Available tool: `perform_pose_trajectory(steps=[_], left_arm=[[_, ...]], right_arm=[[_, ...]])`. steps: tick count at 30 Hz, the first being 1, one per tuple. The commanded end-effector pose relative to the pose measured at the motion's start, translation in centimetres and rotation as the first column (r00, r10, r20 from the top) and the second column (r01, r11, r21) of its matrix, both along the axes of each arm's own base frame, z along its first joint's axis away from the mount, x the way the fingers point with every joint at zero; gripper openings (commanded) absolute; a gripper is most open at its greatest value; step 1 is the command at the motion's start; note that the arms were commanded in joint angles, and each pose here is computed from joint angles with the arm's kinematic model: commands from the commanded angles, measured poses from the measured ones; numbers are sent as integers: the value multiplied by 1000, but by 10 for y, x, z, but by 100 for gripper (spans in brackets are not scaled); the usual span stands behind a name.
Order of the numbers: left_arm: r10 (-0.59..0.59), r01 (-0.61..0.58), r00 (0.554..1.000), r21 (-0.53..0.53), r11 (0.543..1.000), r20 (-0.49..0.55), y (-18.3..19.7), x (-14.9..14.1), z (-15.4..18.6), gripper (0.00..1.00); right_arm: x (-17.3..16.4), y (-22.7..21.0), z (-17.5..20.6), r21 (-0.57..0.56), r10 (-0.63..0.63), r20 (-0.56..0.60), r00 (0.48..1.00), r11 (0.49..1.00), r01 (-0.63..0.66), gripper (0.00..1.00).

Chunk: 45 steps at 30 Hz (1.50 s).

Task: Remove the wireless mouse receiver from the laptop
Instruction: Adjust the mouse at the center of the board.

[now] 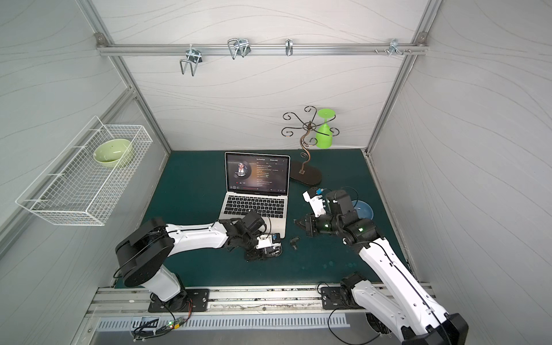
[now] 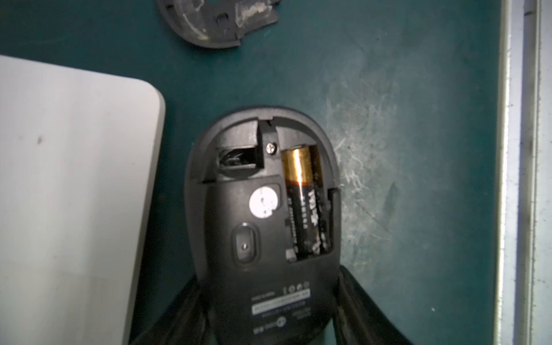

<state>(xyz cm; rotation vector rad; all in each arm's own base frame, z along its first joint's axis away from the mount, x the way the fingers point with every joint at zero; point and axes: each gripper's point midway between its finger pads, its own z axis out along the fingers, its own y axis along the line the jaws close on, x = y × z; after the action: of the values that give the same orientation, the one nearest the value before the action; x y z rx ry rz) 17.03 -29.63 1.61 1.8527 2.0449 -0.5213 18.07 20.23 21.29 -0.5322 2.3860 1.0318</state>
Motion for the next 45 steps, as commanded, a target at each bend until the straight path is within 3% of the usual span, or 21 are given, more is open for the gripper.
perform_pose_trajectory(steps=[1, 3, 10, 17, 24, 34, 45], left_arm=[[21, -20, 999, -41, 999, 26, -9, 4, 3, 62], [27, -26, 999, -28, 999, 33, -5, 5, 1, 67], [93, -89, 993, -51, 995, 72, -3, 13, 8, 99], [263, -240, 961, -211, 948, 90, -10, 27, 19, 99], [343, -329, 939, -327, 886, -15, -7, 14, 5, 99], [304, -271, 953, -403, 874, 19, -8, -1, -1, 99], [278, -185, 953, -493, 850, 123, -6, -2, -16, 99]], right_arm=[[-8, 0, -2, -11, 24, -63, 998, 1000, -24, 0], [-7, 1, -2, -4, 20, -60, 998, 1000, -20, 0], [-6, 3, -3, 9, 20, -69, 997, 1000, -19, 0], [-7, 4, 0, 26, 20, -59, 998, 999, -19, 0], [-6, 3, 1, 28, 20, -31, 999, 999, -19, 0], [-2, 5, 5, 43, 15, 1, 1000, 999, -15, 0], [-7, 6, -9, 62, 12, -46, 999, 998, -9, 0]])
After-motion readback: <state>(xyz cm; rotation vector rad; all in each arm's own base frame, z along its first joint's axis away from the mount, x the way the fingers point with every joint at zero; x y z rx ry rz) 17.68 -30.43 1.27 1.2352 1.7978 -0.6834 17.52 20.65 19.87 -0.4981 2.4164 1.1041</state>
